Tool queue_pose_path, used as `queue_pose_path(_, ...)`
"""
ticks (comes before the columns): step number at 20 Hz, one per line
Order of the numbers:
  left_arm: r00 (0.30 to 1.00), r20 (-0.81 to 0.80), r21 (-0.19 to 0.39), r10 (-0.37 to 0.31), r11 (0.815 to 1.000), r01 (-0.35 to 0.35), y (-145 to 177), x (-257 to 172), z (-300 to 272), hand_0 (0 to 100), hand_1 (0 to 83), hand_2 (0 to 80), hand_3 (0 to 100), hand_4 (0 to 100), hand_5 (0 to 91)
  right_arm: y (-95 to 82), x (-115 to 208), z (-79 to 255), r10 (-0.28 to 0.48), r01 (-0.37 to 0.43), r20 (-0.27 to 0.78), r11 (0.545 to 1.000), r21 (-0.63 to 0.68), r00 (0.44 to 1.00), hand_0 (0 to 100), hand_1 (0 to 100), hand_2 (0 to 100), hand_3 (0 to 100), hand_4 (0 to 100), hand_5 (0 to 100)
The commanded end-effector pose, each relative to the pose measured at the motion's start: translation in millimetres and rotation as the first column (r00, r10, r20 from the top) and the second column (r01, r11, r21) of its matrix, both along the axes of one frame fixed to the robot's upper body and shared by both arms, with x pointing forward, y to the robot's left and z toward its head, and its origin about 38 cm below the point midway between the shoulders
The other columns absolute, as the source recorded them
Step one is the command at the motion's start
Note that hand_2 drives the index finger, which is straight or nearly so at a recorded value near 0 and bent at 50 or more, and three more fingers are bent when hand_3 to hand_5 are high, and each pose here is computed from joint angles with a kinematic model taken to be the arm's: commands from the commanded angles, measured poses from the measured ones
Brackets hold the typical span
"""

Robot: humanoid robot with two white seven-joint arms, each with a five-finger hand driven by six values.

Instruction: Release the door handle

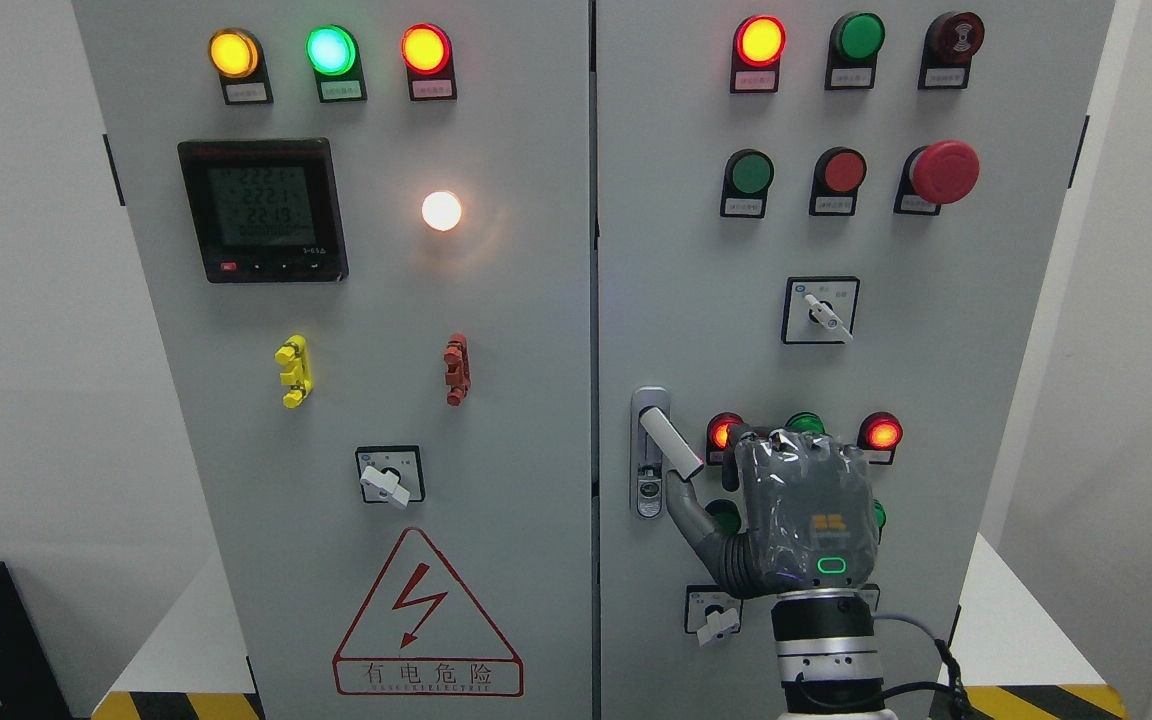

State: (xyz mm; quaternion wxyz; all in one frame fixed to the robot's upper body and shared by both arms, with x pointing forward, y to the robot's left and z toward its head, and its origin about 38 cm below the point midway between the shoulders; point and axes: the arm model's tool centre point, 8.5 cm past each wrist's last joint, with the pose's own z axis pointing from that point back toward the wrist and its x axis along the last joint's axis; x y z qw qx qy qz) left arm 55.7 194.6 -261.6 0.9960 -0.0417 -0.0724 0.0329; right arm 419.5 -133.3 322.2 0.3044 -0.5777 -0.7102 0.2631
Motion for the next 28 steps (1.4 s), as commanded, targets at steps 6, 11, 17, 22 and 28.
queue_pose_path(6,1.000,0.020,0.002,-0.021,1.000,0.021,-0.3,6.9,0.3,0,0.0,2.2,9,1,0.0,-4.0,-1.1,3.1,-0.010,0.010,0.013,1.000,0.007,1.000,39,43,78,100,98,92)
queue_pose_path(11,1.000,0.020,0.002,-0.021,1.000,0.021,-0.3,6.9,0.3,0,0.0,2.2,9,1,0.0,-6.4,-1.6,4.4,-0.015,0.015,0.017,1.000,0.011,1.000,40,42,77,100,98,92)
queue_pose_path(17,1.000,0.020,0.002,-0.021,1.000,0.021,-0.3,6.9,0.3,0,0.0,2.3,9,1,0.0,-9.0,-1.2,6.7,-0.022,0.021,0.022,1.000,0.014,1.000,40,42,77,100,98,92)
queue_pose_path(22,1.000,0.020,0.002,-0.021,1.000,0.021,-0.3,6.9,0.3,0,0.0,2.1,9,1,0.0,-10.9,-1.0,9.1,-0.026,0.025,0.028,1.000,0.017,0.999,41,42,77,100,98,92)
queue_pose_path(28,1.000,0.020,0.002,-0.021,1.000,0.021,-0.3,6.9,0.3,0,0.0,2.1,9,1,0.0,-10.6,-0.9,10.4,-0.024,0.024,0.032,1.000,0.016,0.999,41,41,77,100,98,92)
